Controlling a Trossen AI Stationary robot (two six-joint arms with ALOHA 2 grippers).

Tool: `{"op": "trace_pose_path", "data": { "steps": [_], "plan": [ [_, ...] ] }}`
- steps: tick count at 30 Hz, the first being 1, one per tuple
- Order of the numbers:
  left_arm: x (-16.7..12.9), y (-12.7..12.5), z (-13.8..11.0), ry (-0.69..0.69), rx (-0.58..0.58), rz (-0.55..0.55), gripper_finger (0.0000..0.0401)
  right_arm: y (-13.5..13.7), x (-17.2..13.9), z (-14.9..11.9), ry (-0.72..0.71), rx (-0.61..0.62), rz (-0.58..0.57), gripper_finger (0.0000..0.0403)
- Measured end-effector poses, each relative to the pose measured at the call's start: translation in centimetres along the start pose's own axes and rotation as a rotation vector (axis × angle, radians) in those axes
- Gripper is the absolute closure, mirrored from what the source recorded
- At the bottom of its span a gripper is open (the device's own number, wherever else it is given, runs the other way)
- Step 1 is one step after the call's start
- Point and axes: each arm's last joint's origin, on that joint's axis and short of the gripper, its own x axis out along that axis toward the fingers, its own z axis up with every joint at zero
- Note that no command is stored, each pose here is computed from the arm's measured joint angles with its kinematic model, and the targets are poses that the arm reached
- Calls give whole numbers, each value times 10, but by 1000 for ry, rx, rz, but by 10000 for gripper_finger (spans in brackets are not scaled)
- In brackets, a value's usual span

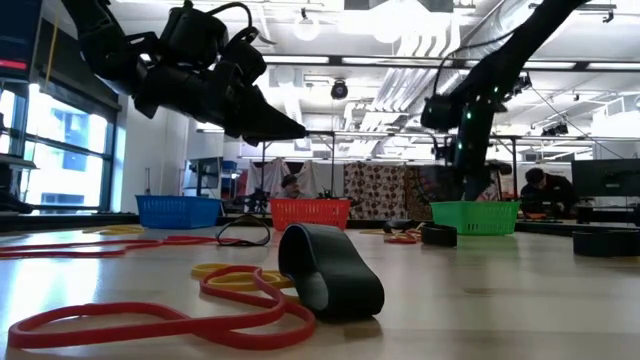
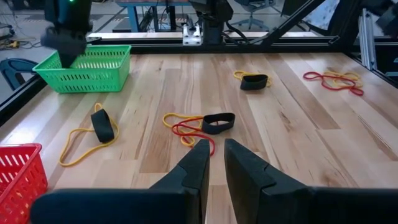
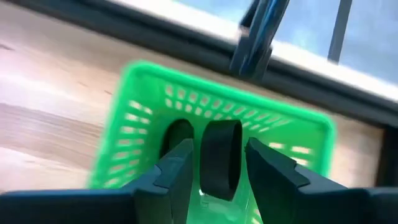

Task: Sort rubber bands into baskets
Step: Put the yellow rubberband into the orange bin

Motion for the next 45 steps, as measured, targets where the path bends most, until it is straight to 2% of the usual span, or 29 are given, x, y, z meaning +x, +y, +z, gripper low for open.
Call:
{"op": "trace_pose_path", "data": {
  "steps": [5, 10, 21, 25, 37, 45],
  "plan": [
    [0, 0, 0, 0, 0, 0, 362, 6, -27, 1, -79, -10, 43, 266],
    [0, -1, 0, 1, 0, -3, 362, 23, -46, -7, -121, -72, 62, 273],
    [2, -9, -2, 28, 36, -34, 362, 85, -79, -46, -198, -205, 116, 373],
    [2, -14, -5, 58, 52, -52, 362, 108, -94, -66, -224, -251, 168, 399],
    [4, -36, -9, 110, 114, -132, 362, 156, -140, -142, -268, -348, 343, 401],
    [4, -40, -9, 110, 116, -148, 362, 169, -173, -208, -165, -460, 510, 402]
  ]
}}
